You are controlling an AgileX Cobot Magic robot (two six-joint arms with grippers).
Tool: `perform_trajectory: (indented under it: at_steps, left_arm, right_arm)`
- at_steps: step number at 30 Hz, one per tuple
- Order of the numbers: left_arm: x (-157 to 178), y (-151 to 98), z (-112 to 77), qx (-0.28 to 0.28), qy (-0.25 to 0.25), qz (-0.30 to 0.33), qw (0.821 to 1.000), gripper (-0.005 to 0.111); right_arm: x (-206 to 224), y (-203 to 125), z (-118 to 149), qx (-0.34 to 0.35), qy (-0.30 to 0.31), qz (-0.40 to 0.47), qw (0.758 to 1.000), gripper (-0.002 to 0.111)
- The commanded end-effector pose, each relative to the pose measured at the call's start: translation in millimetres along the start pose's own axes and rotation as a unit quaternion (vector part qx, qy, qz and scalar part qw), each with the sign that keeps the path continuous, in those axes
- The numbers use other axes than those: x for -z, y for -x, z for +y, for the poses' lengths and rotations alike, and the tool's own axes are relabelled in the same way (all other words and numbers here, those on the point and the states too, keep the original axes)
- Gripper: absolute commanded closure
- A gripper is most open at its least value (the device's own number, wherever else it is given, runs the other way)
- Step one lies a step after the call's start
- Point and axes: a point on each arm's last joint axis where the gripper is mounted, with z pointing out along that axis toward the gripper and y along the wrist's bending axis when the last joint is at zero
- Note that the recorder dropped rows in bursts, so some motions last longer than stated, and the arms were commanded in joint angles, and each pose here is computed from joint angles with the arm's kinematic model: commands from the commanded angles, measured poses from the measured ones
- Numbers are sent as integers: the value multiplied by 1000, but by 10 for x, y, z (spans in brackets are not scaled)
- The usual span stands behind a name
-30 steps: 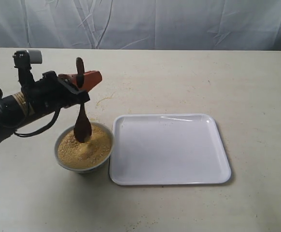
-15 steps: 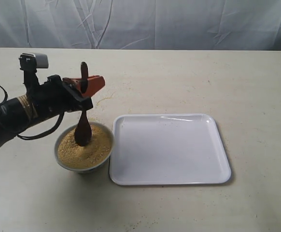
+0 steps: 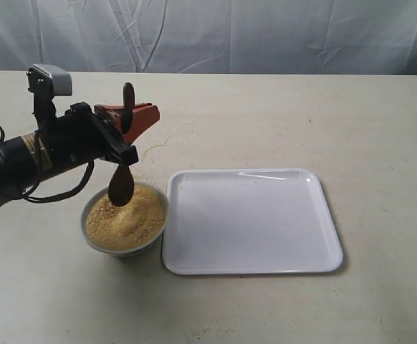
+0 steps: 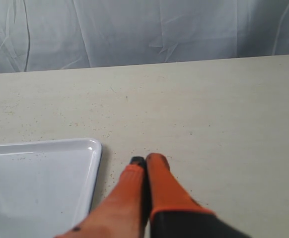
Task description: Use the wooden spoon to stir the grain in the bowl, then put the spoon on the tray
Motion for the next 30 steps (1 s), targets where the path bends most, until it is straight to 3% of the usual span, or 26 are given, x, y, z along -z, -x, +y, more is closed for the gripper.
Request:
perform_trajectory:
  at_steps: [1,12,16,24,28,30]
  left_arm:
    - [16,-85,84,-16,48,59,997,107]
    - [-10,-283,-9,-6,-33,85,996,107]
    - [-14,-221,-65,-1,-64,50,997,107]
    - [-3,-70,-76,16,-49,23,998,107]
    - [-4,2,44,44,14,-18,999,107]
    - [-2,23,79,30,34,-29,999,107]
  right_arm:
    - [2,1,-2,0,-2,-5,1000,107]
    - [2,1,-2,0,-2,-5,1000,107]
    - [2,1,-2,0,-2,-5,1000,107]
    - [2,5,-3,1,-2,-7,1000,107]
    - [2,5,-3,1,-2,-7,1000,107]
    - [2,5,-3,1,-2,-7,1000,107]
